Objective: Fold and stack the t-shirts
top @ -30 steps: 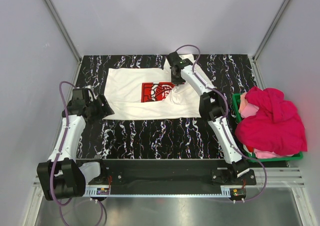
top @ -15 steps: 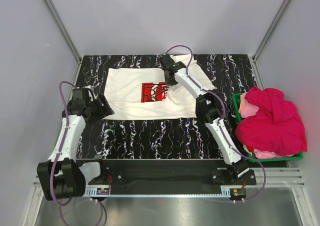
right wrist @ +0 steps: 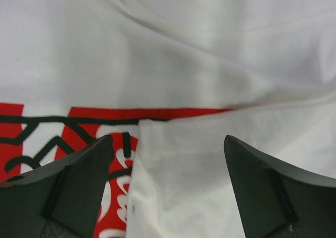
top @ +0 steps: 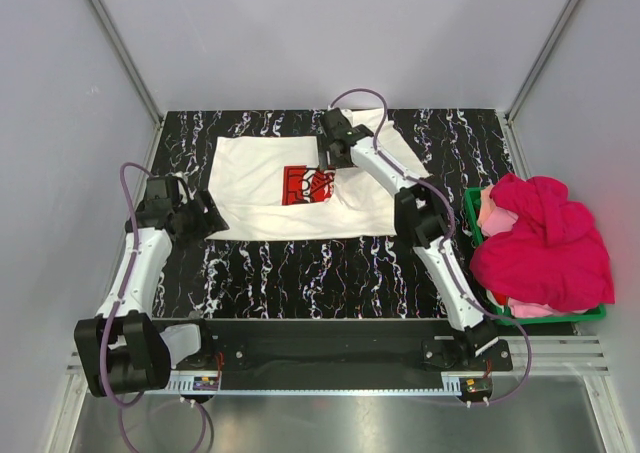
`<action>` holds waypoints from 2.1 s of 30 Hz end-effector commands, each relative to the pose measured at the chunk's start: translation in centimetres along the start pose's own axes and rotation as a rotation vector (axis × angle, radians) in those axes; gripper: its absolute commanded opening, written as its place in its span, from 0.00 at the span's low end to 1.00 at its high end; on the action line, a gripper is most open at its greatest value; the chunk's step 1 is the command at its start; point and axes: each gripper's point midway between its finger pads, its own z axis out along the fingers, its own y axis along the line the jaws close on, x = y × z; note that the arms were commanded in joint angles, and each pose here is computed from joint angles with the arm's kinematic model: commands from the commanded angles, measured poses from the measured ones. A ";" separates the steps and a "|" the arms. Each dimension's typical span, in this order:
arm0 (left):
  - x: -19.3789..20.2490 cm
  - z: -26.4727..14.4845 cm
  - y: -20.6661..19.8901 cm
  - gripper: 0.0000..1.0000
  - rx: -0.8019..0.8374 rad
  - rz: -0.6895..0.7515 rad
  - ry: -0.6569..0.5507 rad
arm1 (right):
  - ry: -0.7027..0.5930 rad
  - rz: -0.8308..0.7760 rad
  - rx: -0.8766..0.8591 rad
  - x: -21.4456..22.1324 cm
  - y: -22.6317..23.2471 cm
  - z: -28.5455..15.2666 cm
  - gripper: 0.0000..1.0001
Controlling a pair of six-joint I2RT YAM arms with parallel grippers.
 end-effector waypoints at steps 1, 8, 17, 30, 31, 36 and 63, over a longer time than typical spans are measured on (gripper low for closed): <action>-0.6 0.6 0.6 0.84 -0.038 -0.027 -0.011 | -0.165 0.106 0.008 -6.5 -3.1 -8.6 0.94; 0.7 2.1 2.4 0.89 -0.068 -0.219 -0.014 | -0.040 0.286 -0.020 2.3 -9.8 -14.4 0.95; 0.1 5.0 4.1 0.88 -0.095 -0.328 -0.057 | 0.180 0.563 -0.144 16.1 -15.0 -14.8 0.94; -1.6 7.9 5.8 0.81 -0.167 -0.393 -0.119 | 0.226 0.714 -0.135 18.7 -16.8 -11.7 0.88; -1.5 8.2 6.1 0.80 -0.184 -0.408 -0.117 | 0.233 0.720 -0.133 19.0 -16.8 -11.4 0.84; -1.9 9.4 6.4 0.73 -0.192 -0.424 -0.111 | 0.241 0.734 -0.099 19.5 -17.6 -10.9 0.55; 2.3 -8.2 2.7 0.12 -0.058 -0.374 -0.177 | 0.265 0.760 -0.092 22.1 -18.1 -25.7 0.16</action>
